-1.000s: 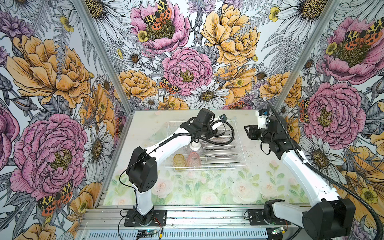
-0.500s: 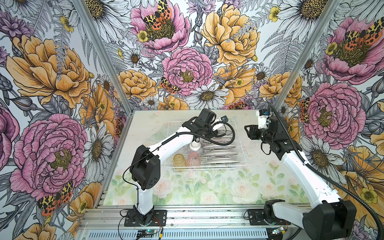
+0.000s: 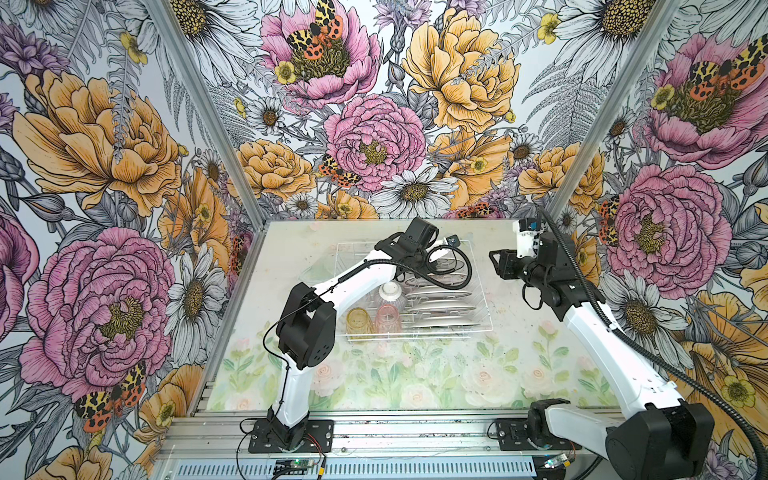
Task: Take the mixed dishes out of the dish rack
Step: 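Close the left gripper on the rim of the farthest white plate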
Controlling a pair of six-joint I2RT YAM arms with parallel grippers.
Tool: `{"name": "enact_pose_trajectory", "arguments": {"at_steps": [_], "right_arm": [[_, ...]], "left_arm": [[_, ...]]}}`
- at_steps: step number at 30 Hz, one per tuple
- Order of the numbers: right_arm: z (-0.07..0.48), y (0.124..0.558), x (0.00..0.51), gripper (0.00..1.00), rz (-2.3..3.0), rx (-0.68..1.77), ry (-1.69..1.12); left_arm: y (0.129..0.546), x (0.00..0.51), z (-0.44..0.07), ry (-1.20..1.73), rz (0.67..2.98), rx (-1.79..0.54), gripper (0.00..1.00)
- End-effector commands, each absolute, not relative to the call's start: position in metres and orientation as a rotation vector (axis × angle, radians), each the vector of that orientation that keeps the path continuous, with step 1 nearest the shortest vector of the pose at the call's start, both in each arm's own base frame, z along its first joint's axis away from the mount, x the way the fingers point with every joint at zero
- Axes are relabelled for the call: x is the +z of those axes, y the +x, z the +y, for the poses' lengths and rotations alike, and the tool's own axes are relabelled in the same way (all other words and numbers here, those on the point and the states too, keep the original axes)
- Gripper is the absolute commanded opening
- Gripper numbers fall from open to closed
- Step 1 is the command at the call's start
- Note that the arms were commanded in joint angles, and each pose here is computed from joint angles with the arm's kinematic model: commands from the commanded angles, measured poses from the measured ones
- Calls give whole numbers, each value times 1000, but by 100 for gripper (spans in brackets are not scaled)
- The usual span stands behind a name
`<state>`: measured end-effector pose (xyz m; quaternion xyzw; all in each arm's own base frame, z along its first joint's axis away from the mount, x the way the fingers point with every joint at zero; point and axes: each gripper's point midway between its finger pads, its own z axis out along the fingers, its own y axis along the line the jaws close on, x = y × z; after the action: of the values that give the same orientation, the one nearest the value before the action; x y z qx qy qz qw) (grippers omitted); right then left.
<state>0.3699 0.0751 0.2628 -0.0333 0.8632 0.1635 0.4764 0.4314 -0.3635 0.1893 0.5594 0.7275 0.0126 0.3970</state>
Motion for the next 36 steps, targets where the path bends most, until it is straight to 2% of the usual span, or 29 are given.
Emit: {"name": "enact_pose_trajectory", "arguments": {"at_steps": [1,20,27,36], "right_arm": [[78,370,280,48,2066,410,-96],[78,373,275,48,2076,414,-90],[77,372,277,48,2069,406,-89],[77,371,281,48,2058,408,-94]], "left_arm": [[445,194,-361,1395,1823,110,28],[461,199,-353,1332,1782,265,0],[470,213,-349,1248,1743,346,0],[465,272,-336,1094,1703,307,0]]}}
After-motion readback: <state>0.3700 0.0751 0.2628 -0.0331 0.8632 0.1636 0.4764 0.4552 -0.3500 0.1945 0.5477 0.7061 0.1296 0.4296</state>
